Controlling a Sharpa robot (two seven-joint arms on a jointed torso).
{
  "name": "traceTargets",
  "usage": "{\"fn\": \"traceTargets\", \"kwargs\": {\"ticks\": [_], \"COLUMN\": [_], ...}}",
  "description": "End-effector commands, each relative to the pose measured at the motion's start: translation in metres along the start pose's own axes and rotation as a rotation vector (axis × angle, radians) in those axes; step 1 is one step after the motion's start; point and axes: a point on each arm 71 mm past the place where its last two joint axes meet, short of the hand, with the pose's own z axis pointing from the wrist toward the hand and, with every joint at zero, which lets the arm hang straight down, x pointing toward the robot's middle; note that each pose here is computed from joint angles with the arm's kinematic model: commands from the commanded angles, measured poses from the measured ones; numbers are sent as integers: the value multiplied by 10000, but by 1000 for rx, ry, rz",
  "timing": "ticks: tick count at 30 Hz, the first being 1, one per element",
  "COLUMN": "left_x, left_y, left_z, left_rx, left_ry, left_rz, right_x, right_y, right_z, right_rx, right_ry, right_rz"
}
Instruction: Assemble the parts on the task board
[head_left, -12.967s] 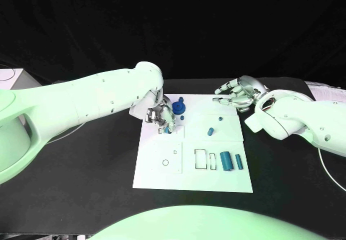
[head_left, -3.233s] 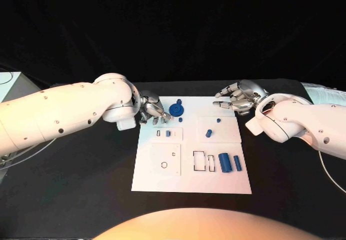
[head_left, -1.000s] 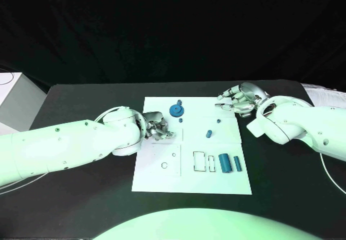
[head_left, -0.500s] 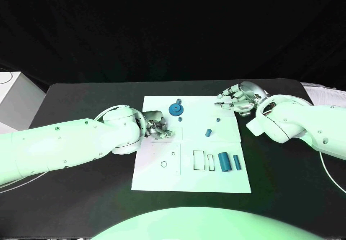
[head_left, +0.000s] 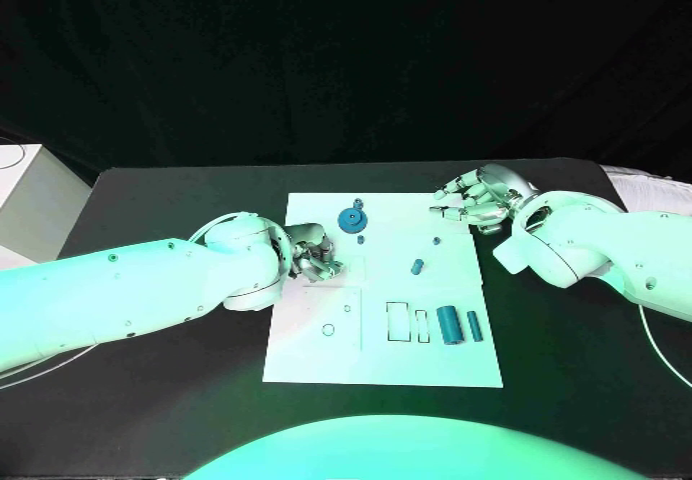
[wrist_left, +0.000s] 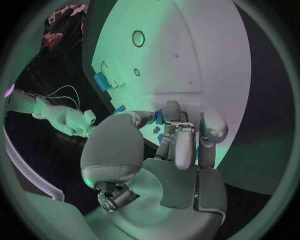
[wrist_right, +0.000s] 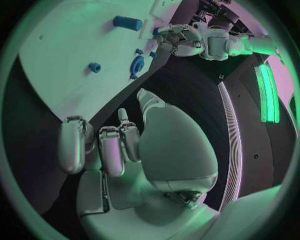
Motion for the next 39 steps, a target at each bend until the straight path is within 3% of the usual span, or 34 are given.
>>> {"fn": "traceTargets", "kwargs": {"ticks": [1,10,18,26,32,36,39], "left_x": [81,22,-132,-449,-656,-724,-762], "left_y": [-35,-58,-86,-81,-133,-184,-208], "left_z": [-8,-44,-103,-83,4,76,123], "left_rx": [14,24,41,48,57,60,55], "left_ry": [47,55,111,255,418,507,535], "left_rz": [-47,-94,-136,-217,-179,-145,-130], "right_x": [13,23,37,38,40,48,51], "right_y": [5,-6,-15,-23,-24,-18,-15], "right_z": [-3,-3,2,13,20,26,30], "right_rx": [-12,-9,-6,-4,-4,-5,-5], "right_ry": [9,13,16,15,15,16,16], "right_rz": [-8,-7,-7,-8,-8,-8,-8]}}
